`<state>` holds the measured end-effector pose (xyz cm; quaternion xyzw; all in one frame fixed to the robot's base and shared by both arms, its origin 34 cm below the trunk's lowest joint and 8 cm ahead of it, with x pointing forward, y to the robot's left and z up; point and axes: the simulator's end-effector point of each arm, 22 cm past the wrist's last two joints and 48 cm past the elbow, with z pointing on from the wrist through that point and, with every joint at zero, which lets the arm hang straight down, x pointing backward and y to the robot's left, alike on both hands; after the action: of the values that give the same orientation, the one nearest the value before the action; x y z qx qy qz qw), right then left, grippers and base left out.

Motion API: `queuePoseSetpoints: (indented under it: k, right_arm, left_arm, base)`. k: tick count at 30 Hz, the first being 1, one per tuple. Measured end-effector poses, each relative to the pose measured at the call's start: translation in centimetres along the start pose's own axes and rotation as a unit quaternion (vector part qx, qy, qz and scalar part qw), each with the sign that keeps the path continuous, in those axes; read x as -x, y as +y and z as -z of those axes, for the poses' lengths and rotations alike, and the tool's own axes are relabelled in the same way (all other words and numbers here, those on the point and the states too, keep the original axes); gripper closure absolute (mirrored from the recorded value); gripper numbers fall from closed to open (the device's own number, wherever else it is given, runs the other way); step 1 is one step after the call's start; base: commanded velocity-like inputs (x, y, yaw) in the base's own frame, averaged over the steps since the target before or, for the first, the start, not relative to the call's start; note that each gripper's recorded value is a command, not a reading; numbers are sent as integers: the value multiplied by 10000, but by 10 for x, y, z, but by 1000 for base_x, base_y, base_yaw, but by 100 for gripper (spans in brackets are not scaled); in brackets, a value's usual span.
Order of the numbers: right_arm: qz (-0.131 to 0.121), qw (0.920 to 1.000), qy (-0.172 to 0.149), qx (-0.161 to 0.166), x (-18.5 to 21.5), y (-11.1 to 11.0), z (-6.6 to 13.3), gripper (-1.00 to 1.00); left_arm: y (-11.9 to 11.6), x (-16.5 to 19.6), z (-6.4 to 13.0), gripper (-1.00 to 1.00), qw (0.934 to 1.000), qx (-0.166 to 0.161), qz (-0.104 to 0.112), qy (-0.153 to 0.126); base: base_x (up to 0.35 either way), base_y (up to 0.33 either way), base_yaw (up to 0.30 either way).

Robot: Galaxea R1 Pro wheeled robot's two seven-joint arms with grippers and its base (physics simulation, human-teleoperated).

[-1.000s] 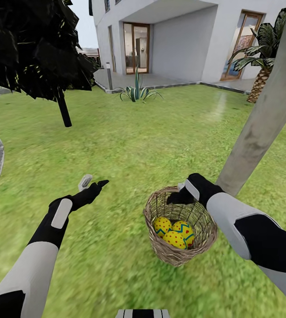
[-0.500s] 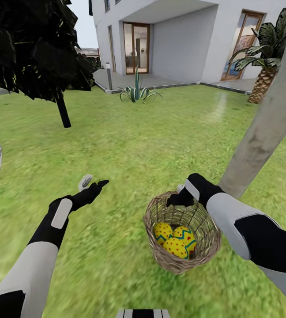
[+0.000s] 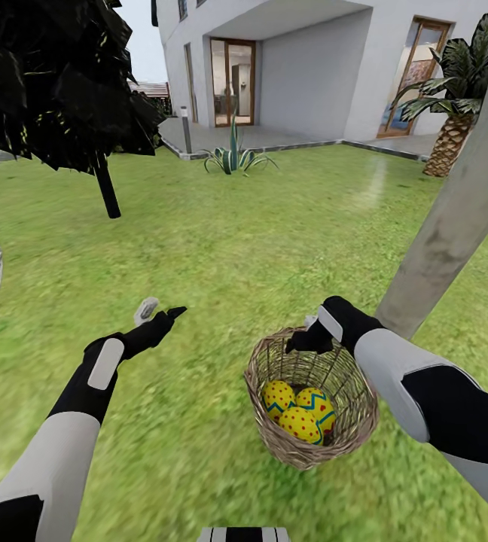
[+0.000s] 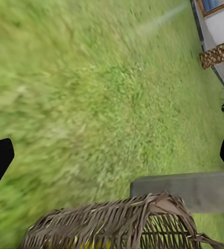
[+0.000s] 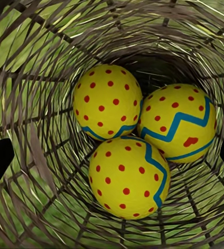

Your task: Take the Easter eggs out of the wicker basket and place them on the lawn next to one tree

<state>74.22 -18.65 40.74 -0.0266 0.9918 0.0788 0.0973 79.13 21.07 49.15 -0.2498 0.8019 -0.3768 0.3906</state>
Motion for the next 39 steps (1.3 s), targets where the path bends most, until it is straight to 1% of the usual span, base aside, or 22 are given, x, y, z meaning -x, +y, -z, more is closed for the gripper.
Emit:
queuePoseSetpoints:
  k: [5,22,28,30,34,39]
  right_arm:
    - [-4,10000,10,-1,-1,0,-1,-100]
    - [-53,9992,399,20,-25,-5,-49,-100]
    - [-94,9976,685,4,-40,-10,-64,-100]
    - [-125,9964,840,-12,-50,-12,-71,-100]
    - [-173,9944,1044,-33,-65,-16,-84,-100]
    - [-208,9929,1169,-41,-74,-20,-97,-100]
  left_arm:
    - [0,0,0,-100,10000,-2,3,1]
    - [40,-25,-19,-100,9994,234,142,214]
    - [55,-34,-25,-100,9989,319,192,287]
    - [60,-37,-27,-100,9987,348,209,310]
    - [69,-43,-31,-100,9982,404,242,359]
    - [82,-51,-35,-100,9976,478,280,419]
  base:
    - [0,0,0]
    - [0,0,0]
    - [0,0,0]
    - [0,0,0]
    - [0,0,0]
    - [0,0,0]
